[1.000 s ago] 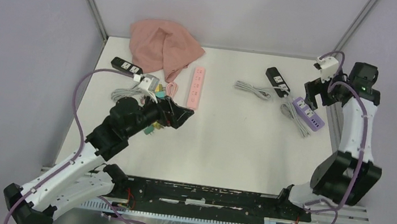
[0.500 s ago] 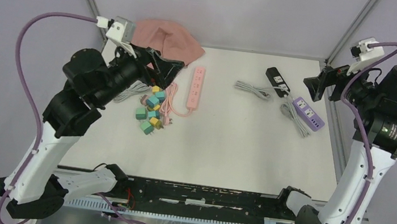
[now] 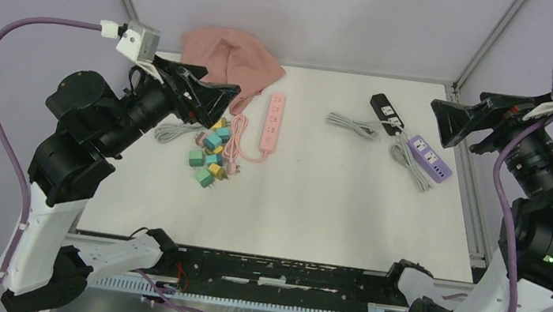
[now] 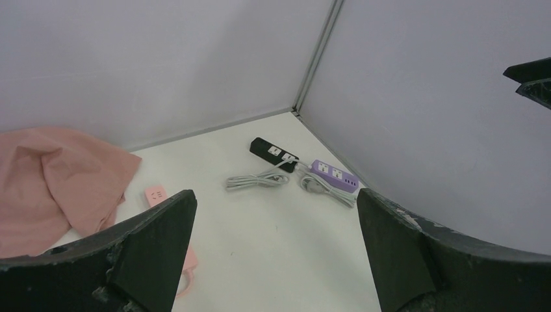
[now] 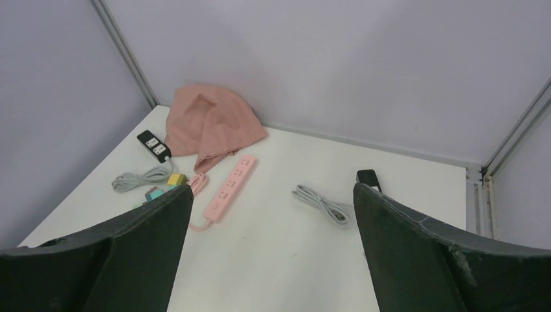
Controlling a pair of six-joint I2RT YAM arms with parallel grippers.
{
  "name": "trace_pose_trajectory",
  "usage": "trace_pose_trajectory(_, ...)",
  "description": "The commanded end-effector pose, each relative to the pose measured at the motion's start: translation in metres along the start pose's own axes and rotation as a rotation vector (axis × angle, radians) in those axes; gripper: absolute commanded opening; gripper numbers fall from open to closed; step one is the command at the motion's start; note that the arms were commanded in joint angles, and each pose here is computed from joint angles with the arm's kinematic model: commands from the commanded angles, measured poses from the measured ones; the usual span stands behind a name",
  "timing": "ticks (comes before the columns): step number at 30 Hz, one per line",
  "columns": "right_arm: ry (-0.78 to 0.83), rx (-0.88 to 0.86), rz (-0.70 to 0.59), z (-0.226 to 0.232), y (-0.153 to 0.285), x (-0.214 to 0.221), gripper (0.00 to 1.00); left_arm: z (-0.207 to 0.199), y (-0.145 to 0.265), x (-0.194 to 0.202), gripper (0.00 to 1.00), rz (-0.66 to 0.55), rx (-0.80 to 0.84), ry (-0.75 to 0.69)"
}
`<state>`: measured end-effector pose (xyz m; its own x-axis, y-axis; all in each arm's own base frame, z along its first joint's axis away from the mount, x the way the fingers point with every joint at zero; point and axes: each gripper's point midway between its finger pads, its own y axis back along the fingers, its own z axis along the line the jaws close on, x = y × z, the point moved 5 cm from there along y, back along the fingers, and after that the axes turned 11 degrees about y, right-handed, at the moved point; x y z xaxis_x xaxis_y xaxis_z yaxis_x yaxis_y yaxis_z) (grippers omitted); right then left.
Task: Pull the plug off the socket
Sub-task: Reset both arms
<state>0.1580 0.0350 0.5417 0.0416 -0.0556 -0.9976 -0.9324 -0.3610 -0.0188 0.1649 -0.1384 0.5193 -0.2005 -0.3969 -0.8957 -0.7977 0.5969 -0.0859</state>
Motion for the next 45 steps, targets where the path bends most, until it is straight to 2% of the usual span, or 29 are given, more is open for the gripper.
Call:
trace_pose_trajectory(1, -0.016, 0.102, -0.050, 0.004, 0.017, -0.017, 0.99, -0.012, 0.006, -0.015, 1.00, -0.059, 0.081, -0.036)
trace_pose_trajectory(16, -0.016, 0.112, -0.067, 0.007, 0.022, -0.016, 0.99, -0.006, 0.015, 0.004, 0.99, -0.057, 0.100, -0.017)
trace_pose_trajectory(45, -0.012, 0.100, -0.060, 0.005, 0.018, -0.008, 0.99, -0.001, 0.011, 0.014, 0.99, -0.048, 0.096, -0.026)
